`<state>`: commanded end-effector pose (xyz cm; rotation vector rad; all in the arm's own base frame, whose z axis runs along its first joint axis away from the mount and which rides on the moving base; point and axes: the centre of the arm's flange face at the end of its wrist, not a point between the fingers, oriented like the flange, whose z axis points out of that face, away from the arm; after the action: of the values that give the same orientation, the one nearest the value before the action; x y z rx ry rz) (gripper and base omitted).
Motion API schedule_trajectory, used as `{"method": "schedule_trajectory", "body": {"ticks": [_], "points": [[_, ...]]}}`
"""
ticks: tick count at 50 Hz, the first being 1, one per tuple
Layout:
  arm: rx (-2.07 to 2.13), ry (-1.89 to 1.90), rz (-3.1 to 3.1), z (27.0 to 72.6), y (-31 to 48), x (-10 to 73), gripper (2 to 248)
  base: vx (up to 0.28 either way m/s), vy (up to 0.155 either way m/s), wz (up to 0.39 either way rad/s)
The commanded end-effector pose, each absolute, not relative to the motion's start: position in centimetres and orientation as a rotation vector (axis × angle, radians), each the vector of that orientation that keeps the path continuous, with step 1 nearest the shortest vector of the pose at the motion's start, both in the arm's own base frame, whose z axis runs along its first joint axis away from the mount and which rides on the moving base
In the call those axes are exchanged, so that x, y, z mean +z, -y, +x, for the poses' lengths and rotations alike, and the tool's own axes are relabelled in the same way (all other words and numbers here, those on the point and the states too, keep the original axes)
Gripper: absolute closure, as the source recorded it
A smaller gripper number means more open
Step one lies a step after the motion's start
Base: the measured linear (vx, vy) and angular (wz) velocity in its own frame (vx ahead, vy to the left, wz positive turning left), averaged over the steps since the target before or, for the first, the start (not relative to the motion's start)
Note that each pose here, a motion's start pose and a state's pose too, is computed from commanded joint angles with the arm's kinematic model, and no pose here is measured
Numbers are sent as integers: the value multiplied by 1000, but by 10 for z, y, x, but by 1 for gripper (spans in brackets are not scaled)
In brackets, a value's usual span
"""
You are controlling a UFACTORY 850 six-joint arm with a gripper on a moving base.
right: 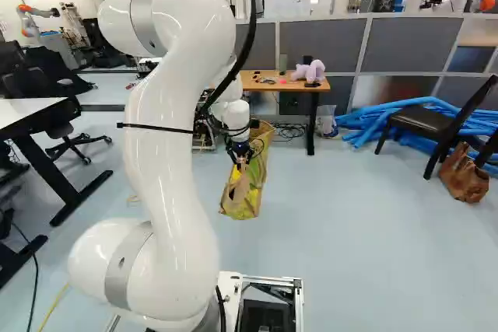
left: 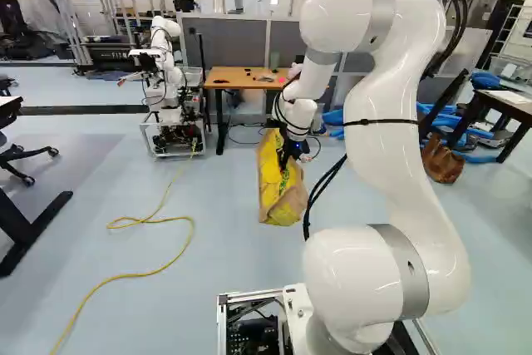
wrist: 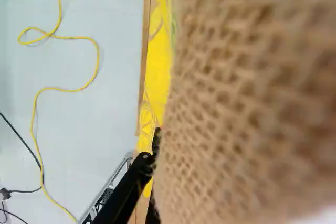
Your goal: Pick up the bag on the ground and place it on the table
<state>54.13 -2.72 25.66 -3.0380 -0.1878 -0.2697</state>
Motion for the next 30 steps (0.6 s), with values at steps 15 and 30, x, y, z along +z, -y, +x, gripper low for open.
{"method": "schedule_trajectory", "body": {"ticks": [15, 30], "points": [[-289, 199, -3021, 548, 25, 278, 228, 0, 0, 0], [-310, 215, -3006, 553, 23, 300, 228, 0, 0, 0]]}}
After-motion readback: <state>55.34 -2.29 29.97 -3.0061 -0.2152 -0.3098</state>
